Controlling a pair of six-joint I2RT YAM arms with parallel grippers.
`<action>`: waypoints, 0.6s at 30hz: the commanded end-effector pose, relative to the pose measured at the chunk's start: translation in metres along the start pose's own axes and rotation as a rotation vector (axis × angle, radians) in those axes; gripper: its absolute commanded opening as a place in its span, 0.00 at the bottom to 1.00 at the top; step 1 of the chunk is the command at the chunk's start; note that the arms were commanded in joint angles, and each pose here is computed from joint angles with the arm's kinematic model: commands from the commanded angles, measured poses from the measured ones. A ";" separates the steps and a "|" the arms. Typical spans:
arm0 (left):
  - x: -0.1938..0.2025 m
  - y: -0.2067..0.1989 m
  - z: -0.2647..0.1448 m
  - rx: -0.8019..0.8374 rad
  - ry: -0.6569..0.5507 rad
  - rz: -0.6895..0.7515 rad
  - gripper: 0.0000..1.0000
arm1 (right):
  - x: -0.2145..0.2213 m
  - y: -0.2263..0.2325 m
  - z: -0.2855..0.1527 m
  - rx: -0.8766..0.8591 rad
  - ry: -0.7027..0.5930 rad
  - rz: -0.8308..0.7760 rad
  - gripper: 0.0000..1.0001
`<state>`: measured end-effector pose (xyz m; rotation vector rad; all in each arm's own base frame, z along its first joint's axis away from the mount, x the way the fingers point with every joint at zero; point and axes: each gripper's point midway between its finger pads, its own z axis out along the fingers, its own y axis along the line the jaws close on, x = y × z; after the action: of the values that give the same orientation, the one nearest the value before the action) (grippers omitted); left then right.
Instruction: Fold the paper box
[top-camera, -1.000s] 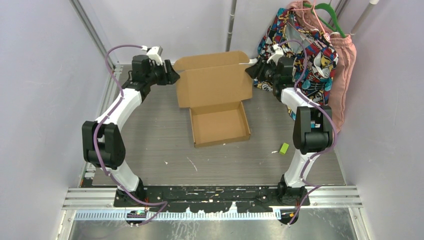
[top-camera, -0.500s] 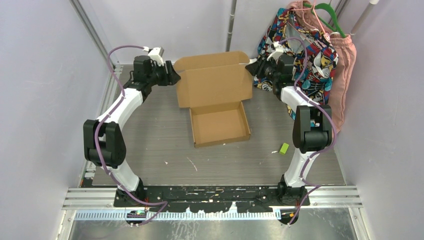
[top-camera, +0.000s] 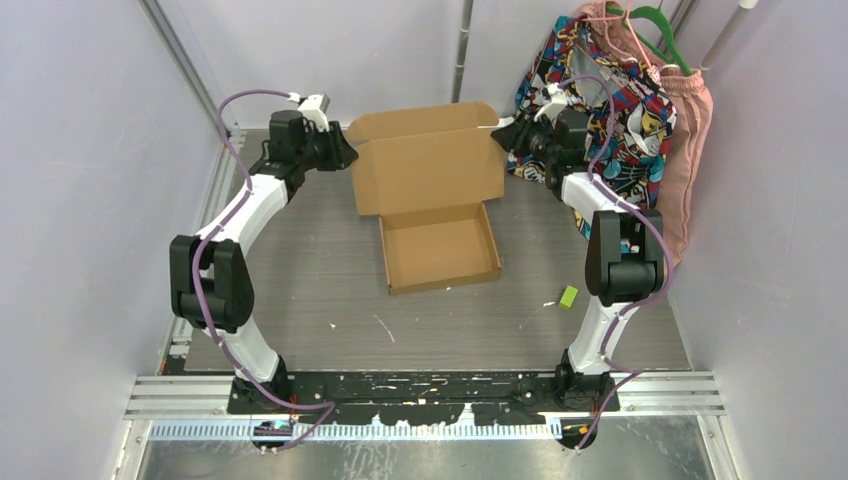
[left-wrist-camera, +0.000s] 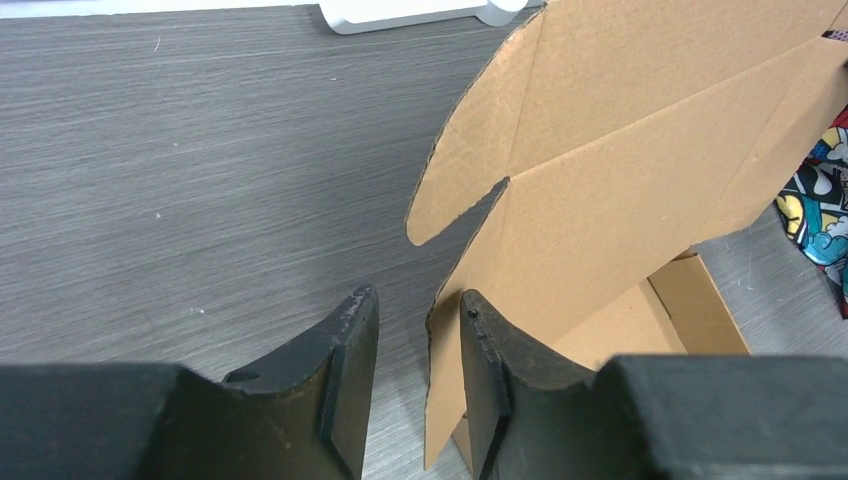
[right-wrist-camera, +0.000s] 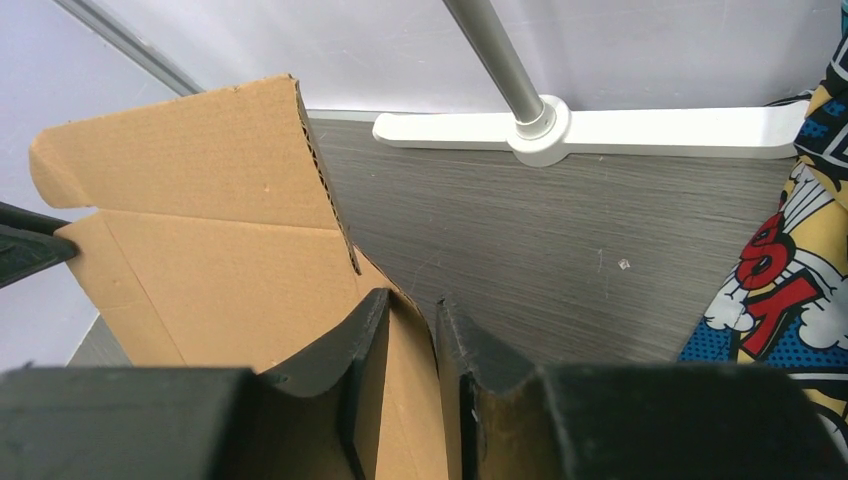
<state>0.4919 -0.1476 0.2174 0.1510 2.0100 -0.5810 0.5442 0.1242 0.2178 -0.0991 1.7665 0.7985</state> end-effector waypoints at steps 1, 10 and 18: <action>-0.024 -0.010 0.002 0.027 -0.053 0.033 0.36 | -0.025 0.012 0.000 -0.044 -0.067 -0.036 0.29; -0.021 -0.011 0.005 0.039 -0.049 0.027 0.24 | -0.021 0.014 0.000 -0.050 -0.063 -0.026 0.28; -0.023 -0.017 0.004 0.048 -0.055 0.024 0.18 | -0.016 0.017 -0.003 -0.035 -0.055 -0.023 0.20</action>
<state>0.4946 -0.1538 0.2088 0.1548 2.0274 -0.5993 0.5429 0.1269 0.2183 -0.0886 1.7658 0.8197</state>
